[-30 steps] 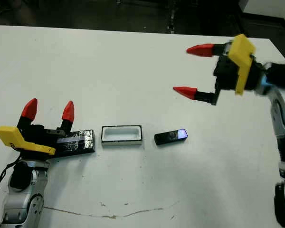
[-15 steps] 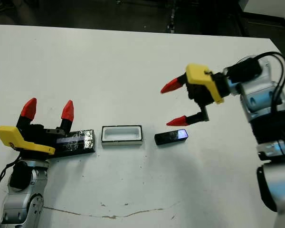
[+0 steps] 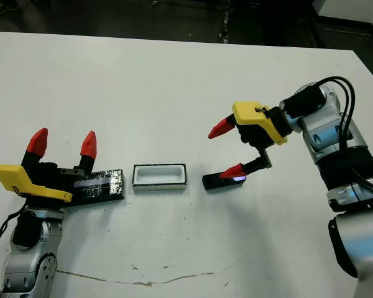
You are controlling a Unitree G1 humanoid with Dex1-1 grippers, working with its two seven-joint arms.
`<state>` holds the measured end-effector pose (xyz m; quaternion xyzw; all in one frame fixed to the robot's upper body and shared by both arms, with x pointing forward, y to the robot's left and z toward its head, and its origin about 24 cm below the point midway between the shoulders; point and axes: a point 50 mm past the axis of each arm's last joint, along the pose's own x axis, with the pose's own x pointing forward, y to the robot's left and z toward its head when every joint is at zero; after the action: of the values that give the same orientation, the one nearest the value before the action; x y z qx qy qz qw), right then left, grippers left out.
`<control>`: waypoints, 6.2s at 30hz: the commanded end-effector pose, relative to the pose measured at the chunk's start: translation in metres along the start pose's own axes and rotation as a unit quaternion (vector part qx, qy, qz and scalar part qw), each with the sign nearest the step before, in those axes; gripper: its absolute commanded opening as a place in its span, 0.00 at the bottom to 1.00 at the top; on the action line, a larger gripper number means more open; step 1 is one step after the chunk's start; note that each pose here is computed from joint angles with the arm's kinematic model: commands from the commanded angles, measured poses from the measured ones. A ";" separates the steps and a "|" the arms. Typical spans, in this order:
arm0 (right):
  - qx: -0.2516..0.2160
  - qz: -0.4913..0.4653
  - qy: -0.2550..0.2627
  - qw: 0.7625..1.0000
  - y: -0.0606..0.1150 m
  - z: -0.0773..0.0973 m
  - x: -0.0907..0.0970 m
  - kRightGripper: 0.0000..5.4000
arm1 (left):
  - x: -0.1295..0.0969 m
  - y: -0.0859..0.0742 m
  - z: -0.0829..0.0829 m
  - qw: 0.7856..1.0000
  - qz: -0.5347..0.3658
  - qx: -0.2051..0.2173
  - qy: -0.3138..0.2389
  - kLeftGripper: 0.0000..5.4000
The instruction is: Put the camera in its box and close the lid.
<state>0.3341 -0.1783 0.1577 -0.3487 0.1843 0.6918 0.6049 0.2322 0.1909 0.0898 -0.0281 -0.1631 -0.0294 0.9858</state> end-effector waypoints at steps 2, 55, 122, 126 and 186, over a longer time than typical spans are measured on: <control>0.017 0.014 0.009 1.000 0.005 -0.012 0.006 1.00 | -0.004 0.001 -0.003 1.000 0.006 -0.003 0.009 1.00; 0.107 -0.019 0.023 0.994 0.024 -0.041 0.039 0.72 | -0.005 0.000 -0.005 1.000 -0.002 0.002 0.010 1.00; 0.136 -0.072 -0.145 0.977 -0.011 0.051 0.089 0.31 | -0.003 0.001 -0.002 1.000 0.001 0.002 0.007 1.00; 0.134 -0.064 -0.143 0.979 -0.009 0.052 0.092 0.31 | -0.003 0.001 -0.002 1.000 -0.002 0.000 0.006 1.00; 0.110 -0.021 -0.049 0.992 0.005 0.036 0.102 0.31 | -0.005 0.001 -0.005 1.000 0.004 0.002 0.009 1.00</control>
<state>0.3155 -0.0685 0.1147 -0.2325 0.1900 0.6871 0.6616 0.2313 0.1903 0.0877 -0.0314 -0.1614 -0.0315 0.9859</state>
